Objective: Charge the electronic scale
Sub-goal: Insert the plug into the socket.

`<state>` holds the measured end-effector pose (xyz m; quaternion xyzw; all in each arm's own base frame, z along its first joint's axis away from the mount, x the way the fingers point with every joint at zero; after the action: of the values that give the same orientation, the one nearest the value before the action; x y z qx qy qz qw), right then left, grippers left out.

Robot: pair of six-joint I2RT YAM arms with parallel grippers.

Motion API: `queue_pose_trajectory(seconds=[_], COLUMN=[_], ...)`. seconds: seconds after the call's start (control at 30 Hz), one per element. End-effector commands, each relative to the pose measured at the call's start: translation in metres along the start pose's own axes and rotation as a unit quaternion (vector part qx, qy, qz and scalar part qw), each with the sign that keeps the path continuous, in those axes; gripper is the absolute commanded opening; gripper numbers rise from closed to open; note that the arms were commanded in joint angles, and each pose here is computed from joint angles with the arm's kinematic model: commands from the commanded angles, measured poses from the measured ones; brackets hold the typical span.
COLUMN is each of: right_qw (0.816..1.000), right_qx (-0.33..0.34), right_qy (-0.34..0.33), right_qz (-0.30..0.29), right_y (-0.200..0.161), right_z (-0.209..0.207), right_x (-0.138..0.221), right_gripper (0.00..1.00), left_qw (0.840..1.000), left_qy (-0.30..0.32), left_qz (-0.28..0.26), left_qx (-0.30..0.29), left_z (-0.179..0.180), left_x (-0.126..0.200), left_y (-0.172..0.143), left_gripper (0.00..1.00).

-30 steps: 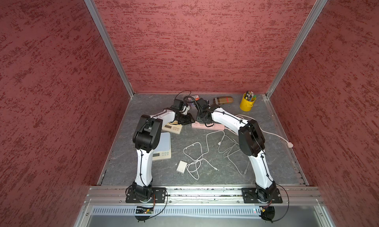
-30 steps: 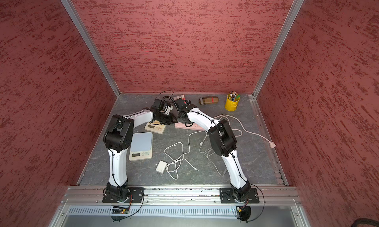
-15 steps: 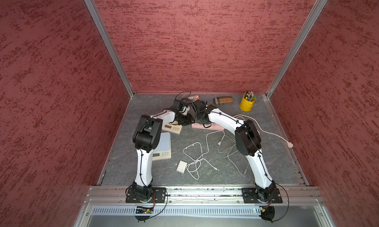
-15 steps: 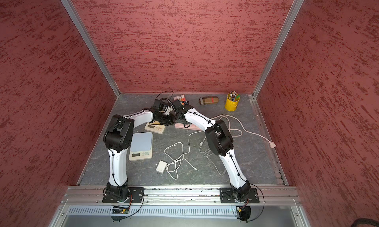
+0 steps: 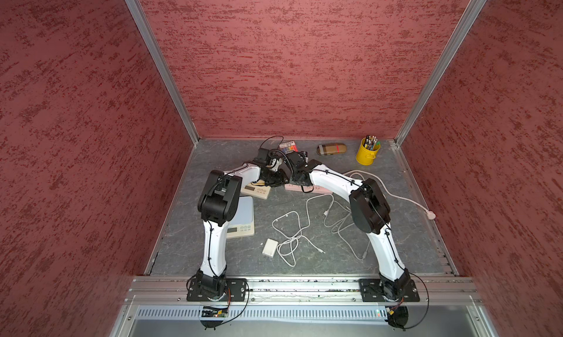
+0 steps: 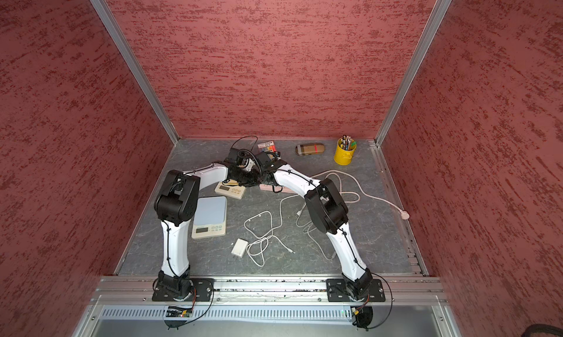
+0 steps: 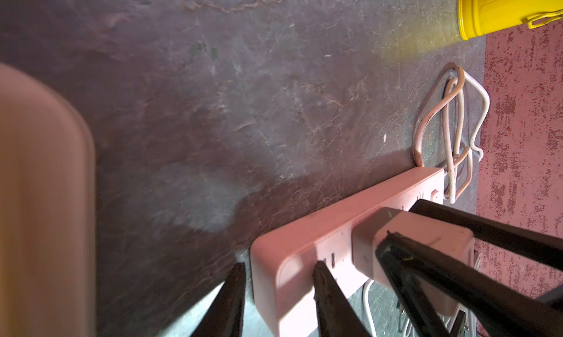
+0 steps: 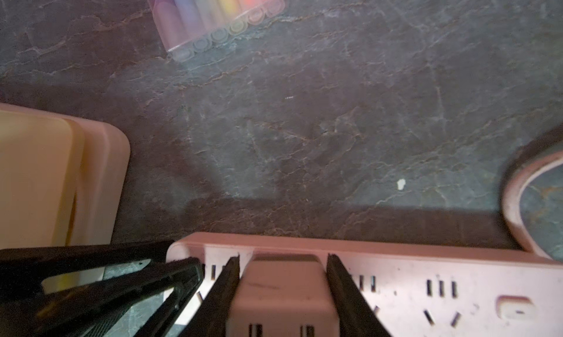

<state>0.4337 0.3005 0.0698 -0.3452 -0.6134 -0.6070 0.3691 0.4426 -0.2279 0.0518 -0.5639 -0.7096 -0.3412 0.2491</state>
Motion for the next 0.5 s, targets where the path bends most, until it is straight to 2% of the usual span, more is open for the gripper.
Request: queue_pose_trajectory(seconds=[0.0, 0.1, 0.17, 0.33, 0.47], right_qw=[0.977, 0.986, 0.990, 0.997, 0.998], right_qx=[0.051, 0.043, 0.044, 0.055, 0.046], right_qy=[-0.023, -0.001, 0.009, 0.013, 0.039], right_qz=[0.204, 0.163, 0.132, 0.049, -0.022], right_y=[-0.129, -0.104, -0.076, -0.003, 0.048], right_z=[-0.011, -0.002, 0.006, 0.021, 0.029], right_x=[-0.062, -0.044, -0.025, 0.022, 0.069], right_gripper=[0.03, 0.27, 0.36, 0.51, 0.56], left_qw=[1.000, 1.000, 1.000, 0.999, 0.997], left_qy=[0.005, 0.003, -0.001, 0.002, 0.008], left_qz=[0.002, -0.003, -0.011, -0.032, -0.055], left_qx=[-0.003, -0.014, -0.025, -0.043, -0.061], left_z=[0.002, -0.004, -0.012, -0.029, -0.039], left_x=[0.001, 0.008, 0.017, 0.041, 0.064], left_y=[-0.004, -0.002, 0.002, 0.012, 0.011], left_gripper=[0.38, 0.41, 0.45, 0.52, 0.56])
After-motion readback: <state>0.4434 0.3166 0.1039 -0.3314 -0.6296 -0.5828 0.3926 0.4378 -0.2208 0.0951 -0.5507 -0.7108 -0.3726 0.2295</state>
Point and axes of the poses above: each gripper's point midway between its finger pads, its own x axis back along the fingers, its own z axis along the line the jaws close on, y = z × x, the point moved 2 cm from there along x, back along the fingers, and after that the axes turned 9 degrees about x, right-handed, at the moved point
